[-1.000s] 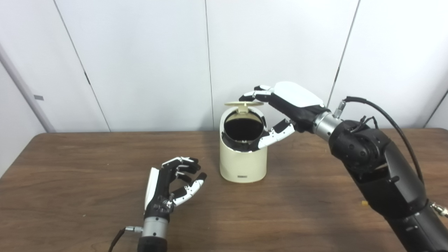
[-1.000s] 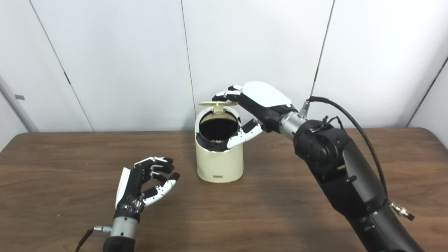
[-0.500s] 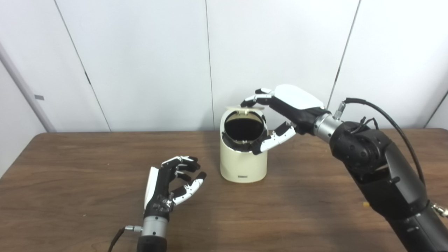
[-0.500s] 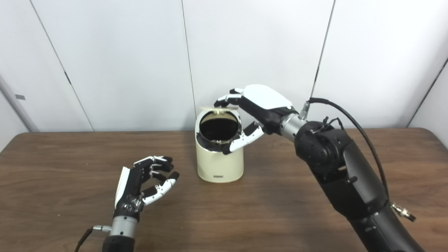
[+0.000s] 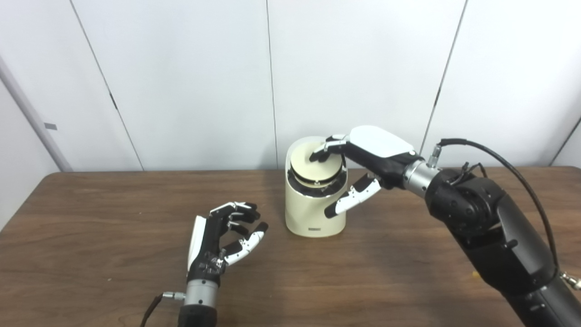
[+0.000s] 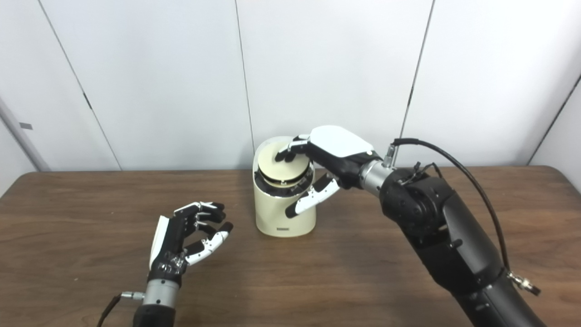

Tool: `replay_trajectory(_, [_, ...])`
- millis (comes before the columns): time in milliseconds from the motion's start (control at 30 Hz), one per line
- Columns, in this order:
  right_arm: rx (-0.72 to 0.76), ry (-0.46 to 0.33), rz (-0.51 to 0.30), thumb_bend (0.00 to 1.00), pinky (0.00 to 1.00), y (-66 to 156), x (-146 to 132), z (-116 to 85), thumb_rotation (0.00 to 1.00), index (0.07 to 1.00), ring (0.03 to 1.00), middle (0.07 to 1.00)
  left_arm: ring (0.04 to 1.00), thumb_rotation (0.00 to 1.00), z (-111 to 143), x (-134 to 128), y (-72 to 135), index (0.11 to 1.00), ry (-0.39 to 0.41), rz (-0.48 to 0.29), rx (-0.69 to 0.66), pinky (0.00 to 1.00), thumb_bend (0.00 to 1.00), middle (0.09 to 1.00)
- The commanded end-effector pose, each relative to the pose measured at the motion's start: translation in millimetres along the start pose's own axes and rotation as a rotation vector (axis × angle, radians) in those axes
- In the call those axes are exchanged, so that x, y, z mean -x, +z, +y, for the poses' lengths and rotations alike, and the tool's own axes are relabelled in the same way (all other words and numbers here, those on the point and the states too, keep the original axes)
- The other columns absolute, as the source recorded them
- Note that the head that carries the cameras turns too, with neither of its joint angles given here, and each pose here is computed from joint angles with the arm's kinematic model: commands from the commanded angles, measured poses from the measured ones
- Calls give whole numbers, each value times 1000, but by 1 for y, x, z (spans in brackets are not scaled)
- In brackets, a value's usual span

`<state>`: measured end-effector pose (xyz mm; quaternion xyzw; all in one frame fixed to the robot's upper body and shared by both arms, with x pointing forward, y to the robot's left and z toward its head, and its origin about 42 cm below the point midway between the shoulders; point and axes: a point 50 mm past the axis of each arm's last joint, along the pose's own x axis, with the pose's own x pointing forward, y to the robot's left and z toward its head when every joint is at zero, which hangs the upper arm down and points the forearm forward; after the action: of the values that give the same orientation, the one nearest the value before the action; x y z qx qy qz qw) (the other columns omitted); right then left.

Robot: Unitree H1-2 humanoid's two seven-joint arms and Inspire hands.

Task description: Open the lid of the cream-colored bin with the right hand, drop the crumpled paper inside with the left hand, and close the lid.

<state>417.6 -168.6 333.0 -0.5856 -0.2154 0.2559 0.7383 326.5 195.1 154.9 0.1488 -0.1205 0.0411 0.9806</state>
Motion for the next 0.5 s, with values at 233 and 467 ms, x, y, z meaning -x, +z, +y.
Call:
replay_trajectory(233, [34, -4, -27, 764, 909, 3, 1, -6, 464, 773, 915, 758, 616, 54, 1, -10, 22, 498, 13, -77, 15, 501, 499, 690])
replay_trajectory(467, [29, 20, -26, 768, 920, 4, 4, 1, 431, 771, 919, 757, 615, 55, 1, -9, 24, 498, 13, -79, 15, 500, 499, 691])
